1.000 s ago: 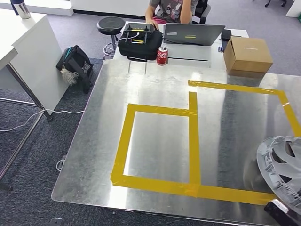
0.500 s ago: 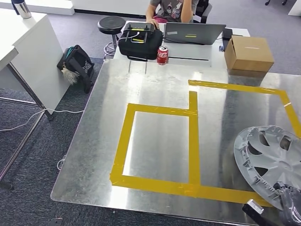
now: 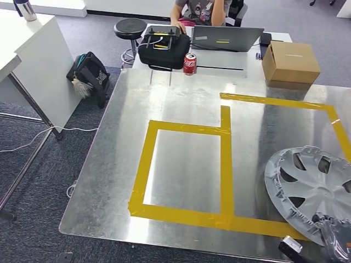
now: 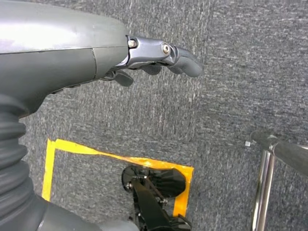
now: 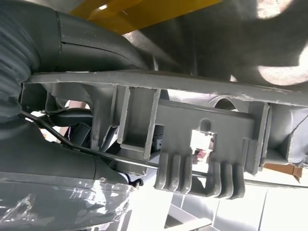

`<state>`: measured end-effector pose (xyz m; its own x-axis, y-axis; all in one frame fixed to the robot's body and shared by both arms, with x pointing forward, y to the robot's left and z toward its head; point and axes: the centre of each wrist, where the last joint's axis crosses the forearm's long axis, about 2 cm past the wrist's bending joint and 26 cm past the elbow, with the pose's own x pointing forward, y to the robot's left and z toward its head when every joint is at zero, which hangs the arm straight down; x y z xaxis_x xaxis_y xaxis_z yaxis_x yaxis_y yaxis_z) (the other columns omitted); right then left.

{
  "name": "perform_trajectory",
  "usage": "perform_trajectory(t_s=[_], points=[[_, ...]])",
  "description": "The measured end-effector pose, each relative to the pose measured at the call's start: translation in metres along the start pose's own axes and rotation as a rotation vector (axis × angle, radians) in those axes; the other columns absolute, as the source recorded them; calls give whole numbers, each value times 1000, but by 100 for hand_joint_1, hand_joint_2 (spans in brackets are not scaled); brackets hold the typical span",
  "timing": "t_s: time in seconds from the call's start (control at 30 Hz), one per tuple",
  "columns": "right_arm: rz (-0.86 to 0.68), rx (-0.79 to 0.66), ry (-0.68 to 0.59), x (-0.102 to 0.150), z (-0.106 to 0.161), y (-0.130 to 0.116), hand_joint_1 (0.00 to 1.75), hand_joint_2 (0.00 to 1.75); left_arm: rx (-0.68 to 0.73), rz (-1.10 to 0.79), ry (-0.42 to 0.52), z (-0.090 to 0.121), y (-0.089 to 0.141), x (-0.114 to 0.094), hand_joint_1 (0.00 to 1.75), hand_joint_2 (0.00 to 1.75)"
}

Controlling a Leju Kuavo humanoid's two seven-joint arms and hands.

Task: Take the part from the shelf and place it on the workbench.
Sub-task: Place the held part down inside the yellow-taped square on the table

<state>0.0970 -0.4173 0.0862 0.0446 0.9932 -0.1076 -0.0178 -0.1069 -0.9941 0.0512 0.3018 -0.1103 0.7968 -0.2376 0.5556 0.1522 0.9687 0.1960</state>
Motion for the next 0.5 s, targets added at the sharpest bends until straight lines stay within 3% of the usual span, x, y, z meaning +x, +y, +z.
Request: perform_trajectory(t_s=[0.03,0.1,0.23,0.5], points=[[0,2,-1,-1,1,0,27,175,1,-6,-1,0,0,0,0,175],[1,7,-2,-2,3,0,0,175,2,-17,-3,0,1,0,0,175],[9,19,-11,-5,8,1,0,175,1,-2,-10,0,1,0,0,0],[16,29,-9,-10,15,2,0,175,13,6,1,0,2,0,0,0]])
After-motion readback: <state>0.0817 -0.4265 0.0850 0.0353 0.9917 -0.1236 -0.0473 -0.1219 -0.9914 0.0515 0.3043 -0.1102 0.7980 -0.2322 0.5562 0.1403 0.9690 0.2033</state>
